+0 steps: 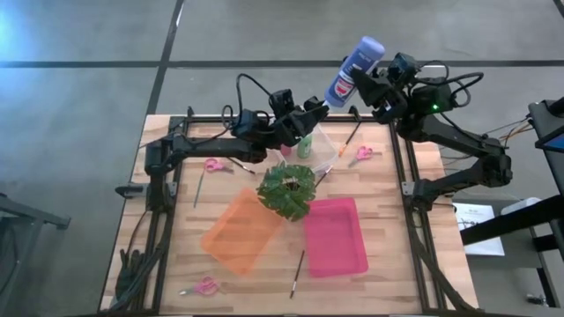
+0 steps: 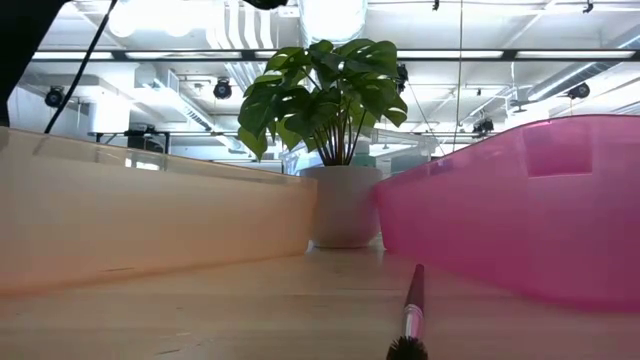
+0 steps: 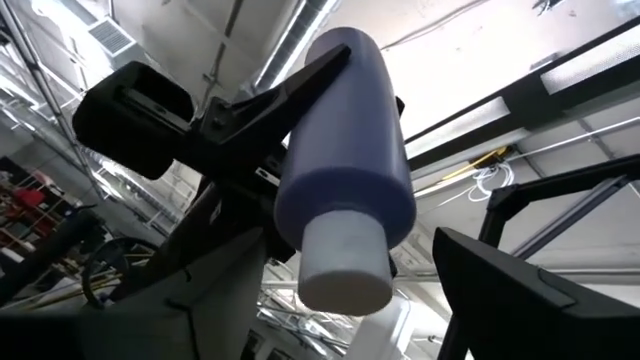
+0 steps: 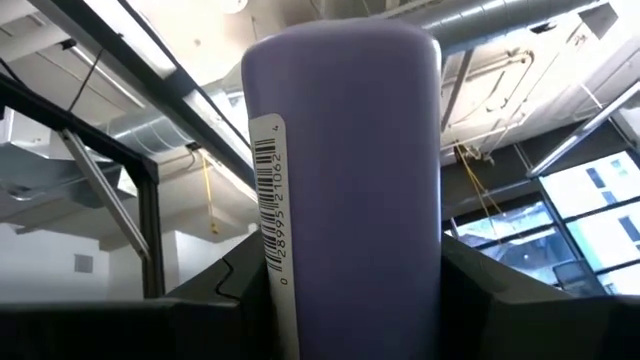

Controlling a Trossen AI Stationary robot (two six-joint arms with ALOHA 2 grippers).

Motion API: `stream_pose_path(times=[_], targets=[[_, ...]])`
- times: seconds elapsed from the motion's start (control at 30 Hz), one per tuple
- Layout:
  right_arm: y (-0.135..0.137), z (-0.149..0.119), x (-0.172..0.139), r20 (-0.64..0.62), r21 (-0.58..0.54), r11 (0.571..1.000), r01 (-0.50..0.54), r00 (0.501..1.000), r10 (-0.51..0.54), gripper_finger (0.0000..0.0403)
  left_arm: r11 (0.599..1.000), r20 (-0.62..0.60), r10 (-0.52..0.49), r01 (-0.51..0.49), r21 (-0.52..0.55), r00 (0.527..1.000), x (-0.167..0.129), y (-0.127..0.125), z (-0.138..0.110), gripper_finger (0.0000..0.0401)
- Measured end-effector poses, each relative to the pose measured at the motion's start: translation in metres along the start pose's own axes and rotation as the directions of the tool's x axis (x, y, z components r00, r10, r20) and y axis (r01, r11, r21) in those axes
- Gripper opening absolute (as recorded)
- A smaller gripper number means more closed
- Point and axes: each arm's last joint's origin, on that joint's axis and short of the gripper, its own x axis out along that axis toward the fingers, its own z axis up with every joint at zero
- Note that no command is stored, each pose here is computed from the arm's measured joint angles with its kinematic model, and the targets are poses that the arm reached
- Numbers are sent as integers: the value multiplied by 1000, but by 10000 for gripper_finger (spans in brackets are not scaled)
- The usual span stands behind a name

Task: Pick & Place Paint Supplies
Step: Put the blue acrylic craft paint bottle into the transparent bin

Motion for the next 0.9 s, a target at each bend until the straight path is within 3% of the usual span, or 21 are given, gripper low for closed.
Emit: stream_pose_path(times=[0.43,0.9], targets=[[-1,-2,0,-4,21,1000,1,1000,-1,171,1000,-21,16,-17,-17,1000,-1,2,-3,173],[-2,-3,0,-15,39,999,-6,1000,6,171,1000,-23,15,-15,-1,1000,-1,2,-2,143]])
